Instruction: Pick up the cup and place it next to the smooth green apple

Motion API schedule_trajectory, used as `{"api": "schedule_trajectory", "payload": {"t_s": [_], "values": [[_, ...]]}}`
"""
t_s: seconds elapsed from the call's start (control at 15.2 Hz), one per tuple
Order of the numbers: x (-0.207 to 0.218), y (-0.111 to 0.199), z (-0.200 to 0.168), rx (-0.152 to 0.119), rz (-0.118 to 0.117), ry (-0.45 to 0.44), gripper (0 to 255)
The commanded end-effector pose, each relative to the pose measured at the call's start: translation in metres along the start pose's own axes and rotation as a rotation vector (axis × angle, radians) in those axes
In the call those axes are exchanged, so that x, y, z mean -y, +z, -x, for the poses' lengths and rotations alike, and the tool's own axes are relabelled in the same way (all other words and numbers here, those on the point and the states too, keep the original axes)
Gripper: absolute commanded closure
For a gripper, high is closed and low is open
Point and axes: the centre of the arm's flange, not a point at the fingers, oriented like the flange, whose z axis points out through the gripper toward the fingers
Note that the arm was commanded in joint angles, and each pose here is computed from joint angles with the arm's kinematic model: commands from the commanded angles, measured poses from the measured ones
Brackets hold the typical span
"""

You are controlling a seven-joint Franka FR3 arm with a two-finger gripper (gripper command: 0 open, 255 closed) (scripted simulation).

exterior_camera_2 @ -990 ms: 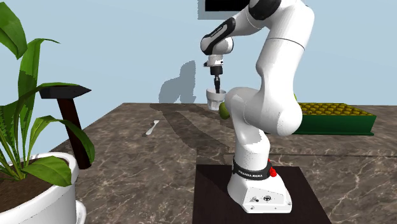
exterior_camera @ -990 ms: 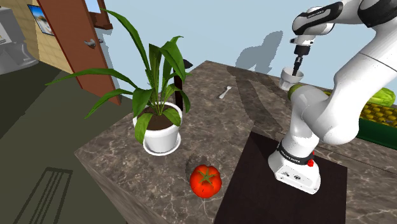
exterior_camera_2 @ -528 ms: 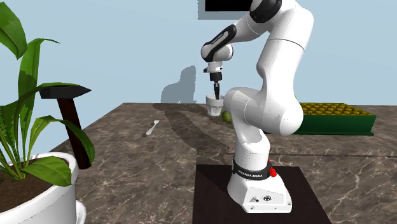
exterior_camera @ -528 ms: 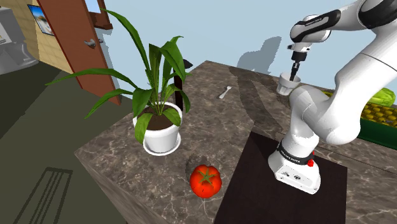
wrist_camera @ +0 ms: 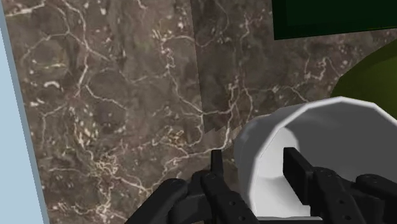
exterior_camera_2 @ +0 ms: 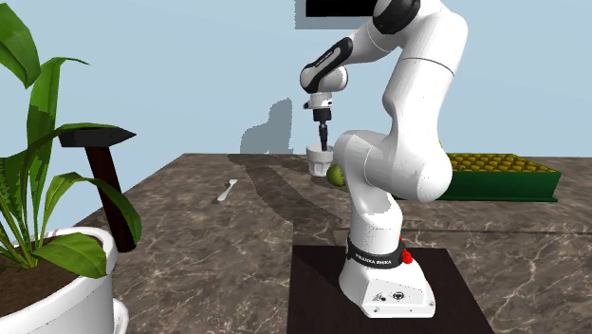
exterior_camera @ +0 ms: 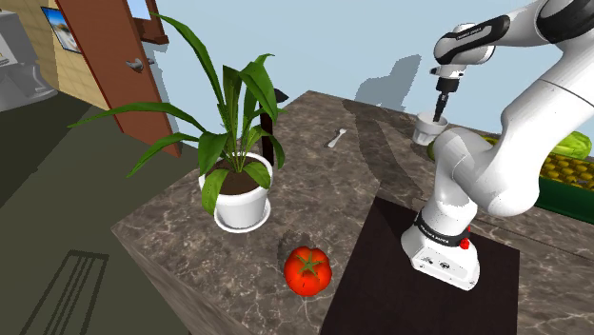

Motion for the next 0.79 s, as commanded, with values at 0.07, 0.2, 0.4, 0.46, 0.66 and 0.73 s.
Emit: {"api": "schedule_trajectory", "payload": {"t_s": [0.07,0.2,0.4,0.46,0.66,0.73], "values": [[0.0,0.0,0.0,0.0,0.0,0.0,0],[0.0,0.0,0.0,0.0,0.0,0.0,0],[0.0,-0.026,0.0,0.0,0.0,0.0,0],[0.0,-0.04,0.0,0.0,0.0,0.0,0],[0.0,-0.05,0.0,0.0,0.0,0.0,0],[0.0,-0.05,0.0,0.0,0.0,0.0,0]]}}
